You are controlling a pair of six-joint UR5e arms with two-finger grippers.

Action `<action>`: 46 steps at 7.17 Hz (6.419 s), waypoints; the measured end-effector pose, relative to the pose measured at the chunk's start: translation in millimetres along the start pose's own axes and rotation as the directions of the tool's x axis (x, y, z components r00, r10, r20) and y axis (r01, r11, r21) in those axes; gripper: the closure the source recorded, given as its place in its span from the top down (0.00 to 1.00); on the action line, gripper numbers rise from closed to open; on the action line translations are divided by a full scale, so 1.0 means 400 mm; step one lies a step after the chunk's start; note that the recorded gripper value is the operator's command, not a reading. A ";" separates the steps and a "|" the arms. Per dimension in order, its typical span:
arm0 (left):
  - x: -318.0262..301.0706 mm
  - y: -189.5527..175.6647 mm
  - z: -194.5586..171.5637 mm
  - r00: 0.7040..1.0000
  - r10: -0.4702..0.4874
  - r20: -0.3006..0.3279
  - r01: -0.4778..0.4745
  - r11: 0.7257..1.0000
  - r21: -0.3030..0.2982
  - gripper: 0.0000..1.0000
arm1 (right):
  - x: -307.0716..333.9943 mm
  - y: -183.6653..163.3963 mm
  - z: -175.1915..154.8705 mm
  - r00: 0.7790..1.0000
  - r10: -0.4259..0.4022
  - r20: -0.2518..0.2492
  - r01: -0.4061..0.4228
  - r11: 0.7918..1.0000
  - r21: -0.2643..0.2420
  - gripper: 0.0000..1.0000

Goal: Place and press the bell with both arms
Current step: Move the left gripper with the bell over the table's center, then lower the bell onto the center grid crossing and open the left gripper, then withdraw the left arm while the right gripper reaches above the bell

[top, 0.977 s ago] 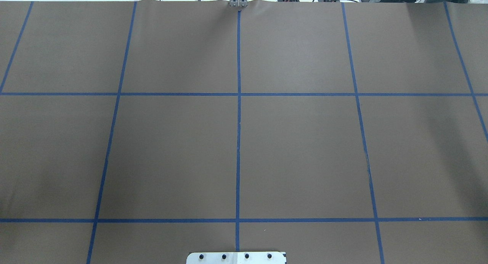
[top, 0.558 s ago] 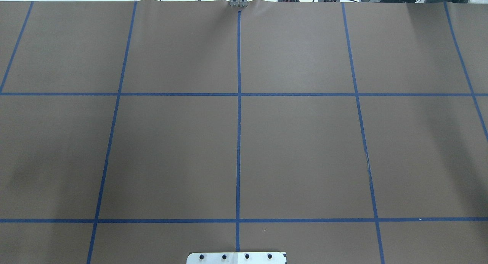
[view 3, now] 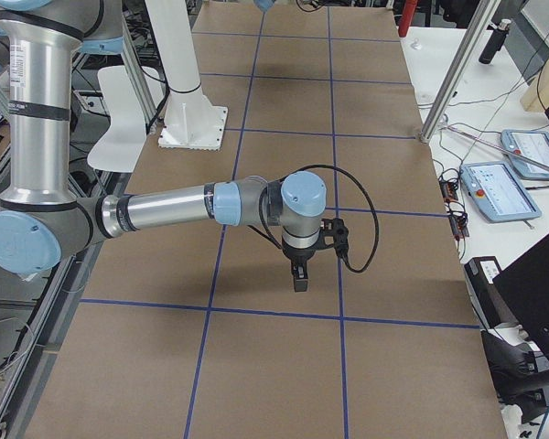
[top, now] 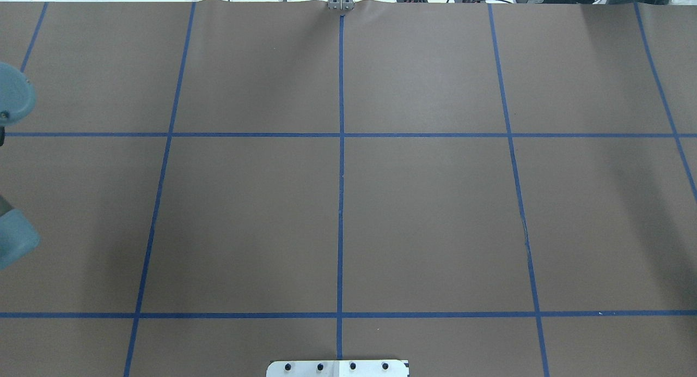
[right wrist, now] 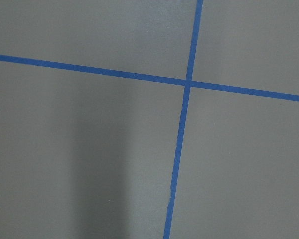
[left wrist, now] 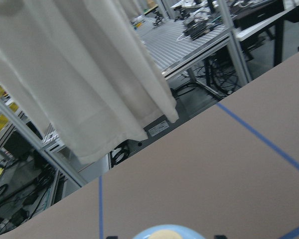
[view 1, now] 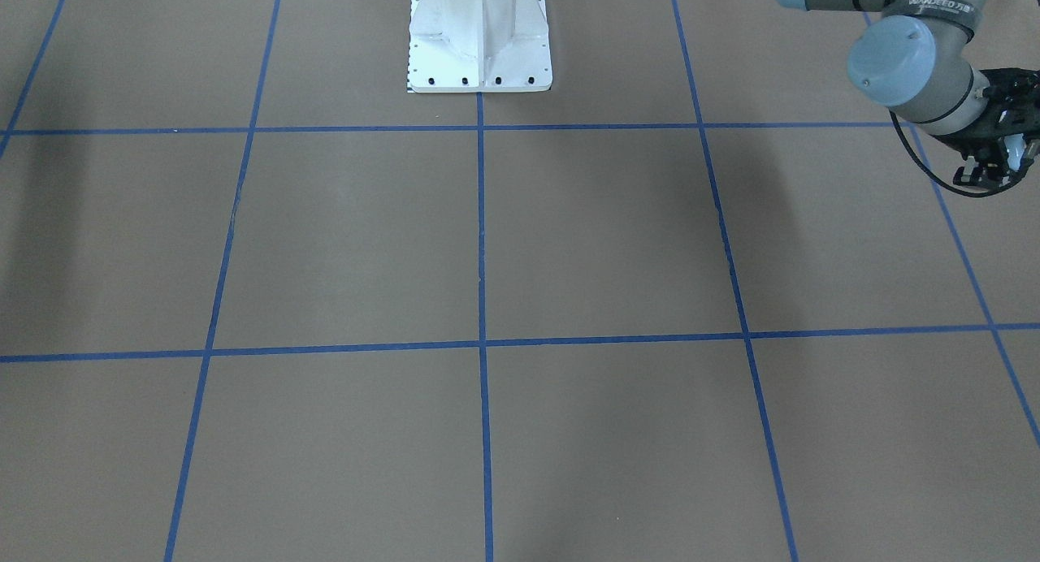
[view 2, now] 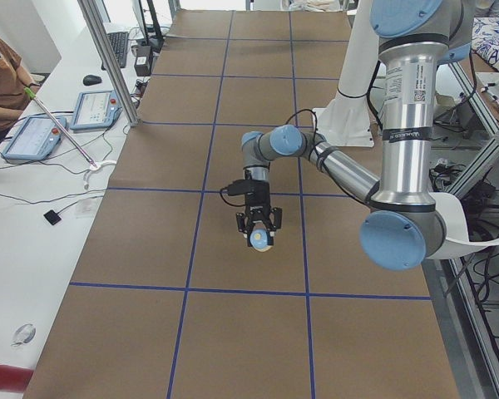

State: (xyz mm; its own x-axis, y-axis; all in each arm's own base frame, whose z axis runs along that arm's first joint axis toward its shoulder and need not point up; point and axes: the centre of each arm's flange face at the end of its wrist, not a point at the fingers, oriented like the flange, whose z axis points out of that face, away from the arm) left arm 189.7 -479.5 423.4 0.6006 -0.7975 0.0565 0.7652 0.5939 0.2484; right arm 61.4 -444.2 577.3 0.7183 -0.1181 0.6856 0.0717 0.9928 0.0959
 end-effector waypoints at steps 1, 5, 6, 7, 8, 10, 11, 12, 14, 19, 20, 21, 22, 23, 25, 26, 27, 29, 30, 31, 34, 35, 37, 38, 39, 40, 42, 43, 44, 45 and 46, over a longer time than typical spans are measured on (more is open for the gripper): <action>0.065 -0.012 -0.100 0.992 0.020 -0.124 -0.017 1.000 0.024 0.00 | 0.003 0.000 0.003 1.000 0.002 0.000 -0.002 1.000 -0.002 1.00; 0.300 0.259 -0.410 0.732 0.164 -0.662 -0.075 0.984 0.160 0.00 | 0.012 0.009 0.013 1.000 0.010 0.003 -0.010 1.000 -0.011 1.00; 0.349 0.332 -0.460 0.621 0.224 -0.751 -0.095 0.973 0.212 0.00 | 0.015 0.010 0.017 1.000 0.014 0.003 -0.014 1.000 -0.014 1.00; 0.385 0.400 -0.505 0.474 0.273 -0.837 -0.099 0.961 0.257 0.00 | 0.018 0.010 0.020 1.000 0.016 0.004 -0.016 1.000 -0.017 1.00; 0.415 0.459 -0.546 0.344 0.308 -0.887 -0.090 0.951 0.295 0.00 | 0.021 0.010 0.023 1.000 0.018 0.004 -0.018 1.000 -0.019 1.00; 0.491 0.555 -0.631 0.200 0.367 -0.908 -0.082 0.930 0.358 0.00 | 0.023 0.010 0.025 1.000 0.020 0.004 -0.020 1.000 -0.021 1.00; 0.522 0.600 -0.658 0.166 0.384 -0.908 -0.074 0.923 0.377 0.00 | 0.023 0.009 0.025 1.000 0.021 0.004 -0.021 1.000 -0.022 1.00; 0.542 0.652 -0.671 0.145 0.394 -0.908 -0.051 0.919 0.391 0.00 | 0.023 0.010 0.026 1.000 0.023 0.005 -0.022 1.000 -0.022 1.00; 0.579 0.791 -0.730 0.146 0.410 -0.900 -0.006 0.910 0.414 0.00 | 0.027 0.011 0.030 1.000 0.027 0.006 -0.026 0.999 -0.026 1.00; 0.648 0.897 -0.836 0.180 0.487 -0.855 -0.009 0.870 0.493 0.00 | 0.045 0.015 0.049 0.999 0.040 0.006 -0.040 0.998 -0.041 1.00; 0.659 0.904 -0.838 0.186 0.494 -0.849 -0.015 0.866 0.500 0.00 | 0.049 0.016 0.053 0.999 0.044 0.007 -0.043 0.998 -0.045 1.00; 0.665 0.909 -0.834 0.192 0.499 -0.845 -0.020 0.863 0.505 0.00 | 0.050 0.017 0.055 0.999 0.045 0.007 -0.045 0.998 -0.046 1.00; 0.670 0.913 -0.827 0.197 0.503 -0.842 -0.023 0.861 0.509 0.00 | 0.051 0.017 0.055 0.999 0.045 0.007 -0.045 0.998 -0.047 1.00; 0.674 0.916 -0.820 0.201 0.506 -0.839 -0.027 0.859 0.512 0.00 | 0.051 0.017 0.055 0.999 0.045 0.007 -0.045 0.998 -0.046 1.00; 0.681 0.924 -0.804 0.210 0.514 -0.832 -0.035 0.854 0.519 0.33 | 0.050 0.016 0.055 0.999 0.045 0.007 -0.044 0.998 -0.046 1.00; 0.683 0.926 -0.801 0.212 0.516 -0.830 -0.037 0.853 0.521 0.61 | 0.050 0.015 0.054 0.999 0.044 0.007 -0.044 0.998 -0.045 1.00; 0.683 0.926 -0.801 0.212 0.516 -0.830 -0.037 0.853 0.521 1.00 | 0.049 0.014 0.053 0.999 0.044 0.007 -0.043 0.998 -0.045 1.00; 0.682 0.925 -0.802 0.211 0.514 -0.832 -0.035 0.854 0.519 1.00 | 0.049 0.013 0.053 0.999 0.043 0.007 -0.043 0.998 -0.044 1.00; 0.680 0.926 -0.803 0.210 0.511 -0.834 -0.034 0.856 0.516 1.00 | 0.049 0.013 0.053 0.999 0.043 0.007 -0.042 0.998 -0.044 1.00; 0.678 0.926 -0.807 0.207 0.508 -0.836 -0.032 0.858 0.513 1.00 | 0.049 0.013 0.053 0.999 0.043 0.007 -0.042 0.998 -0.044 1.00; 0.650 0.858 -0.885 0.166 0.468 -0.868 0.014 0.879 0.477 1.00 | 0.046 0.009 0.050 0.999 0.040 0.007 -0.039 0.998 -0.041 1.00; 0.650 0.786 -0.912 0.149 0.450 -0.881 0.032 0.888 0.459 1.00 | 0.044 0.006 0.048 0.999 0.038 0.007 -0.038 0.999 -0.039 1.00; 0.688 0.596 -0.915 0.139 0.454 -0.880 -0.033 0.890 0.454 1.00 | 0.032 -0.008 0.034 1.000 0.025 0.003 -0.024 0.999 -0.027 1.00; 0.712 0.485 -0.888 0.148 0.472 -0.869 -0.102 0.881 0.461 1.00 | 0.015 -0.031 0.013 1.000 0.007 -0.002 -0.007 1.000 -0.010 1.00; 0.737 0.364 -0.829 0.157 0.486 -0.860 -0.196 0.868 0.455 1.00 | -0.005 -0.056 -0.007 1.000 -0.013 -0.007 0.013 1.000 0.008 1.00; 0.751 0.256 -0.745 0.156 0.488 -0.859 -0.292 0.853 0.432 1.00 | -0.023 -0.077 -0.025 1.000 -0.031 -0.006 0.031 0.999 0.024 1.00; 0.728 0.074 -0.486 0.131 0.525 -0.841 -0.459 0.784 0.418 1.00 | -0.113 -0.142 -0.064 0.995 -0.100 0.019 0.099 0.993 0.060 1.00; 0.690 -0.013 -0.331 0.115 0.557 -0.823 -0.520 0.739 0.428 1.00 | -0.212 -0.208 -0.068 0.990 -0.134 0.032 0.132 0.989 0.064 1.00; 0.640 -0.085 -0.192 0.105 0.581 -0.807 -0.562 0.704 0.434 1.00 | -0.337 -0.284 -0.066 0.991 -0.122 0.050 0.119 0.991 0.061 1.00; 0.585 -0.146 -0.069 0.096 0.598 -0.796 -0.595 0.675 0.435 1.00 | -0.496 -0.361 -0.066 0.994 -0.081 0.074 0.078 0.996 0.049 1.00; 0.529 -0.190 0.030 0.093 0.606 -0.790 -0.617 0.658 0.432 1.00 | -0.671 -0.416 -0.067 0.995 -0.009 0.097 0.006 1.000 0.027 1.00</action>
State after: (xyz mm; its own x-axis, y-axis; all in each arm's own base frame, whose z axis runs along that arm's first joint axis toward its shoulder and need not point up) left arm 255.9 -694.8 428.0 0.7027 0.3695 -0.6080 0.0325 0.8370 0.5462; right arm -124.6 -577.2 357.9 0.6467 -0.1285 0.7518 0.0574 0.9911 0.1200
